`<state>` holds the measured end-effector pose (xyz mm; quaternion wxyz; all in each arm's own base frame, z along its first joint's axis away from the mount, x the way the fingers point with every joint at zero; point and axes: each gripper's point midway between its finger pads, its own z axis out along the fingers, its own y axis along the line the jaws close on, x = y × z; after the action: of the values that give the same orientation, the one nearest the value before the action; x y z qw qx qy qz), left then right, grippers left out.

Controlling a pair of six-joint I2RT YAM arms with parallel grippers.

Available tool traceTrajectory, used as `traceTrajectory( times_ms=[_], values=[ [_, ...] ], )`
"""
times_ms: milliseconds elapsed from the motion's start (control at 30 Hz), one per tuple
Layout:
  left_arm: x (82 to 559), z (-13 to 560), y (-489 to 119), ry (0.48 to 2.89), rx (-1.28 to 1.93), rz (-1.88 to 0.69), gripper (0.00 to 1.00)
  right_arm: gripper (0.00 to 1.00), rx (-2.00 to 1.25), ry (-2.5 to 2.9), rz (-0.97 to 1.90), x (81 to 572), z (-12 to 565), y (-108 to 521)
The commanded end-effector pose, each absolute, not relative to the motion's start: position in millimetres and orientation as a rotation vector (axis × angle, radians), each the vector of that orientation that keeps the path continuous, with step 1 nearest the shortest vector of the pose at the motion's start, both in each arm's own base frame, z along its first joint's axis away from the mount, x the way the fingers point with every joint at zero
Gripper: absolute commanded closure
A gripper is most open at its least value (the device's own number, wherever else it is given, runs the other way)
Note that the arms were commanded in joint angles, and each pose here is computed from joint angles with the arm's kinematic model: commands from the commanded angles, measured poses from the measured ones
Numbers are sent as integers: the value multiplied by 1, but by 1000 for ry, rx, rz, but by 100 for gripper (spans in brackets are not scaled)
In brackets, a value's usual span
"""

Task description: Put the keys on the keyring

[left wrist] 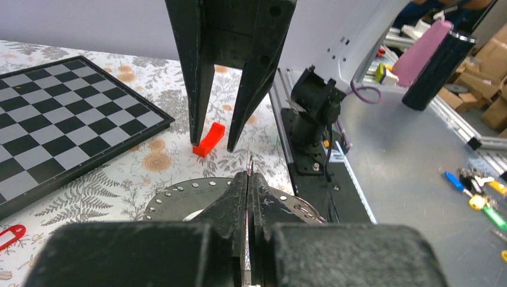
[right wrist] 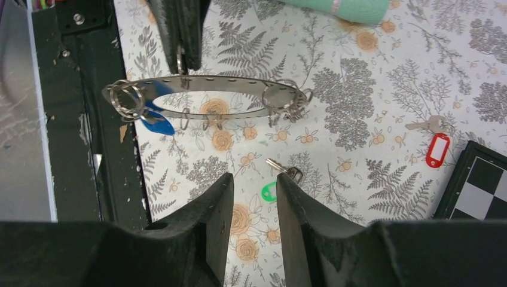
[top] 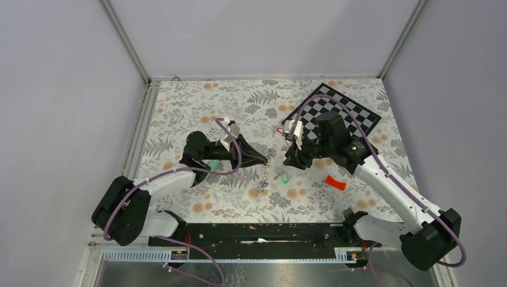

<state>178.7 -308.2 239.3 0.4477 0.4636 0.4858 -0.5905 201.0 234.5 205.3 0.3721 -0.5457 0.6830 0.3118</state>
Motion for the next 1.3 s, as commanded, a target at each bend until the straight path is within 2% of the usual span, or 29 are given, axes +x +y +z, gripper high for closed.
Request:
traceTrajectory(
  times_ms=[0, 200, 533, 667, 1000, 1267],
  values=[
    [189, 277, -307, 1131, 1017, -1469, 100, 60, -1304, 1755, 769, 221, 216, 235],
    [216, 291, -295, 1172, 869, -1430, 100, 56, -1164, 1862, 682, 247, 199, 225],
    [267, 286, -260, 1299, 847, -1198, 100, 39, -1113, 2090, 552, 257, 128, 203],
    [275, 275, -256, 1381, 901, -1125, 100, 40, -1275, 2079, 577, 246, 104, 203],
    [270, 274, -251, 1375, 935, -1131, 100, 45, -1673, 1927, 632, 241, 69, 209],
    [269, 271, -243, 1387, 952, -1116, 100, 47, -1801, 1926, 644, 253, 43, 212]
  ],
)
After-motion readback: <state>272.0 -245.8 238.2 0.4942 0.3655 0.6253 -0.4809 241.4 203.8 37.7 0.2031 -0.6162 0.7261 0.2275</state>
